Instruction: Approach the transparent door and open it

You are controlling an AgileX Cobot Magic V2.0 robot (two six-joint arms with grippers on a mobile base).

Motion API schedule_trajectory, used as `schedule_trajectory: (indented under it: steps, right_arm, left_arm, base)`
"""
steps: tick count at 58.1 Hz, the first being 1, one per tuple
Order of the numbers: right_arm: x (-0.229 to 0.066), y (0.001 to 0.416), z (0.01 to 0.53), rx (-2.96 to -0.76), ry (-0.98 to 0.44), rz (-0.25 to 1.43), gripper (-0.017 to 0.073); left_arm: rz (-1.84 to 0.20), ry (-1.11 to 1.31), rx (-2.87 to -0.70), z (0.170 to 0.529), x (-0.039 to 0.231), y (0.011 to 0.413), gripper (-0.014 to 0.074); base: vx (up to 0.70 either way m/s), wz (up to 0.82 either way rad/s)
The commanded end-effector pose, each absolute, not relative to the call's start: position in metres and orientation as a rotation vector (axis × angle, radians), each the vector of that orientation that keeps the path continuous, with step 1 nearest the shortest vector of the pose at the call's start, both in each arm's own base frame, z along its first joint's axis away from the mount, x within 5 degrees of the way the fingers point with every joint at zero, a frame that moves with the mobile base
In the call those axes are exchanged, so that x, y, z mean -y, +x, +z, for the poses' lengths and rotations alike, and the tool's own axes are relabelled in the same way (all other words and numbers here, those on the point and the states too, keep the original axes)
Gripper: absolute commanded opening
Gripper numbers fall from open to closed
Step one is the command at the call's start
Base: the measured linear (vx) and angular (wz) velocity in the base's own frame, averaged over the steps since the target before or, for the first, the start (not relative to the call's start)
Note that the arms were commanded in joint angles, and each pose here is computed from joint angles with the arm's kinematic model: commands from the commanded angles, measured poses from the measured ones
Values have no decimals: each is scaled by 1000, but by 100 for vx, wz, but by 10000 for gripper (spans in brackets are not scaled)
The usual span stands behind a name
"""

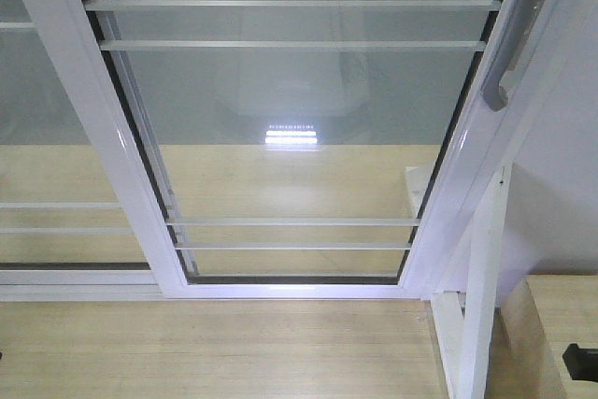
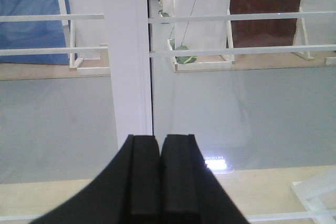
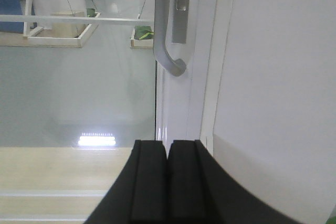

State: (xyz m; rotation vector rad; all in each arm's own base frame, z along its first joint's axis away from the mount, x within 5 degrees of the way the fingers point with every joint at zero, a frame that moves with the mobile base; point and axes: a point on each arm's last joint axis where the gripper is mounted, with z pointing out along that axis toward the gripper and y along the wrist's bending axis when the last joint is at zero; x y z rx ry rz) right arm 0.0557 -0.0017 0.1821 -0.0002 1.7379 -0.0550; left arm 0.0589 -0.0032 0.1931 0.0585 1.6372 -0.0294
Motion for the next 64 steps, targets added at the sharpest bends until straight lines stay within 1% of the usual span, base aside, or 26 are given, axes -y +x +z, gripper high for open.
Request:
schedule_trajectory:
  steps: [1,42,44,51,53,57,64]
  right_arm:
    - [2,58,184,-1692,3,-67,-8]
    - [3,58,183,-1701,0,-73,-8]
    - [3,58,183,-1701,-26,-100,-8]
    - [5,58,183,-1694,-240,-327,-8]
    - [6,58,183,-1691,-273,-362,-8]
    - [6,58,184,-1680,-307,-403,-8]
    - [6,58,184,-1680,-317,-414,-8]
  left_arm:
    - [-47,45,-1610,191,4,61,-6]
    - [-46,44,-1618,190,4,61,-6]
    - [-46,44,-1618,190,4,61,-6]
    - [-43,48,-1618,190,4,61,-6]
    - [-43,48,-1618,190,4,61,-6]
    - [-44,47,-1618,190,4,61,-6]
    - [-44,47,-1599,192,4,61,-6]
  base:
    - [1,2]
    - [0,0]
    - [0,0]
    - [0,0]
    - [0,0]
    - [0,0]
    - [0,0]
